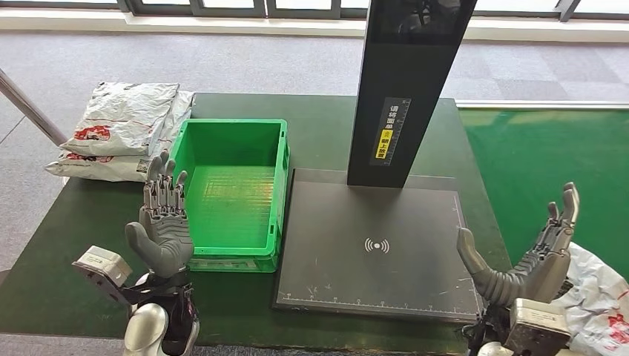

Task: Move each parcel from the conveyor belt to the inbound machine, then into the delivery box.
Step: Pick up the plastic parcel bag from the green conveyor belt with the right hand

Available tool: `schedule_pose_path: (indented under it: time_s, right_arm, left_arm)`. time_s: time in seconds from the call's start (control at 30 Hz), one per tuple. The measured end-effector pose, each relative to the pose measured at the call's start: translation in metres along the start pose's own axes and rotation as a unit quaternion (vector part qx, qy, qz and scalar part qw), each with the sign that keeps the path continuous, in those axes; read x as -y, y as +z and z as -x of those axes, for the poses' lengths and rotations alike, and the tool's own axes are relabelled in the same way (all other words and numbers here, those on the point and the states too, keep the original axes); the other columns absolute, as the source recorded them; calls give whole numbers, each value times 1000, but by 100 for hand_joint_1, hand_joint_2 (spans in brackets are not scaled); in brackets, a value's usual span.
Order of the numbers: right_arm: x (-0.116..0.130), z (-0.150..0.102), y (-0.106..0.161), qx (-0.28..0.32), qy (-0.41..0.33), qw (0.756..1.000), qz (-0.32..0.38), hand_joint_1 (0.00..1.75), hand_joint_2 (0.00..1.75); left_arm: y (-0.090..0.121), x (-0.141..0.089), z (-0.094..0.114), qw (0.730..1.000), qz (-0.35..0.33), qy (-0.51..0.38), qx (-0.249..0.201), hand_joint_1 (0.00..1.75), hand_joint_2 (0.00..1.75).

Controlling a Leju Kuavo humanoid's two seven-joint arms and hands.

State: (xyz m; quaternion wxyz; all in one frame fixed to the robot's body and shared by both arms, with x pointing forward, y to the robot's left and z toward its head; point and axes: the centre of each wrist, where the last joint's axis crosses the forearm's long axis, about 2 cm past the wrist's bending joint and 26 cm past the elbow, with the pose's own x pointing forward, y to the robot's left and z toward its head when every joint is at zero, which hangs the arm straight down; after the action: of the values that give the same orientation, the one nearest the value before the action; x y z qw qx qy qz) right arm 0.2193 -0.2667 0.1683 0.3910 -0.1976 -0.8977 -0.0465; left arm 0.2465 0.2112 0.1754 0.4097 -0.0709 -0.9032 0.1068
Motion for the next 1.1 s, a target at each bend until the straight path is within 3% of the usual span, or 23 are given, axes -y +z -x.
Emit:
schedule_pose_path:
  time_s: [0.6, 0.67, 0.77, 0.9, 1.0, 1.1]
  right_arm:
    - [0, 0, 0, 0, 2, 1000, -4, 0, 175]
    - [0, 0, 0, -7, 19, 1000, -14, 0, 175]
    - [2, 1, -1, -44, 102, 993, -49, 0, 175]
    - [20, 8, -2, -96, 282, 951, -85, 0, 175]
    - [43, 15, 1, -139, 418, 893, -93, 0, 175]
    - [71, 25, 11, -169, 507, 841, -87, 0, 175]
  left_arm:
    - [1, 0, 1, 1000, 1, -2, -1, 0, 0]
    - [1, 0, 1, 1000, 1, -2, -1, 0, 0]
    - [4, -1, 0, 1000, 0, -4, -3, 0, 0]
    - [13, -3, -4, 1000, -3, -8, -4, 0, 0]
    - [21, -5, -7, 1000, -3, -12, -6, 0, 0]
    - [30, -7, -9, 1000, -4, -15, -10, 0, 0]
